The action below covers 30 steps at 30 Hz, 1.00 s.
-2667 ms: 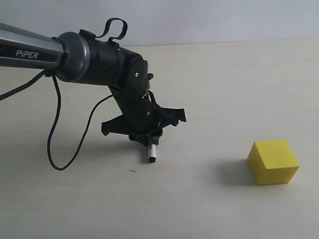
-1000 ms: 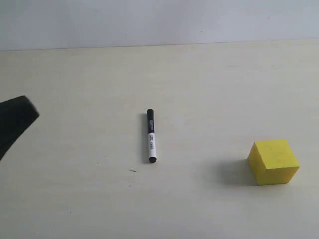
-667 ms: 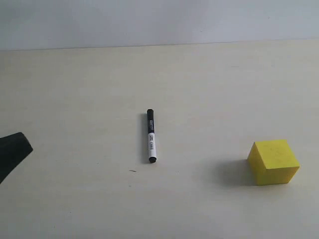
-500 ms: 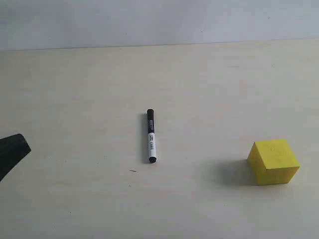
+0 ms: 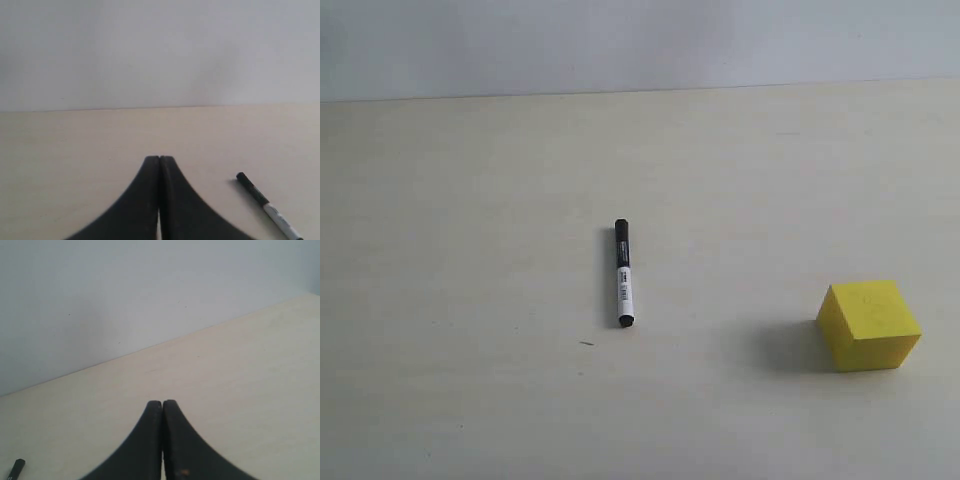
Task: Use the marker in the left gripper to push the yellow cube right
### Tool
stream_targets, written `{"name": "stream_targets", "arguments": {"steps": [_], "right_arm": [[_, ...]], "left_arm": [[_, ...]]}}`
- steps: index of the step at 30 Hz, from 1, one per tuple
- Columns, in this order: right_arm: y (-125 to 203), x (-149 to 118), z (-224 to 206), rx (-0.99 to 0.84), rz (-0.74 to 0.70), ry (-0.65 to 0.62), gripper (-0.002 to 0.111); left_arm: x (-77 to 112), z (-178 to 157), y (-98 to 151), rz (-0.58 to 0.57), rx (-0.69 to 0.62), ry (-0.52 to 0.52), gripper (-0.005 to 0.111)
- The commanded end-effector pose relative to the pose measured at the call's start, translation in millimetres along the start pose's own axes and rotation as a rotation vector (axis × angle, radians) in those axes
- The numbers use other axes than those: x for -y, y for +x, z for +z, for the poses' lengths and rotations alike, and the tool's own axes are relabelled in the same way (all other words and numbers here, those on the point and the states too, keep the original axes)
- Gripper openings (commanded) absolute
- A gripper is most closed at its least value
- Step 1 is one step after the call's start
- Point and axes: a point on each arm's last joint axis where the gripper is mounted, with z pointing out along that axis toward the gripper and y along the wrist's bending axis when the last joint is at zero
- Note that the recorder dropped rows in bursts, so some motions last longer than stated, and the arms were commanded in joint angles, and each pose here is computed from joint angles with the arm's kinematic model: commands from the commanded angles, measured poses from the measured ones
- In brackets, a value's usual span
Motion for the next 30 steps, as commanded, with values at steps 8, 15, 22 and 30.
{"name": "stream_targets", "arguments": {"steps": [8, 15, 22, 30], "right_arm": [[1, 1, 0, 0.005, 0.000, 0.006, 0.000], [1, 1, 0, 0.005, 0.000, 0.006, 0.000], [1, 1, 0, 0.005, 0.000, 0.006, 0.000], [1, 1, 0, 0.005, 0.000, 0.006, 0.000]], "left_arm": [[-9.9, -17, 7, -0.083, 0.011, -0.144, 0.000], [-12.8, -17, 13, 0.019, -0.064, -0.175, 0.000], [-13.1, -18, 14, 0.038, -0.073, -0.178, 0.000], [-13.1, -18, 14, 0.038, -0.073, -0.178, 0.000]]}}
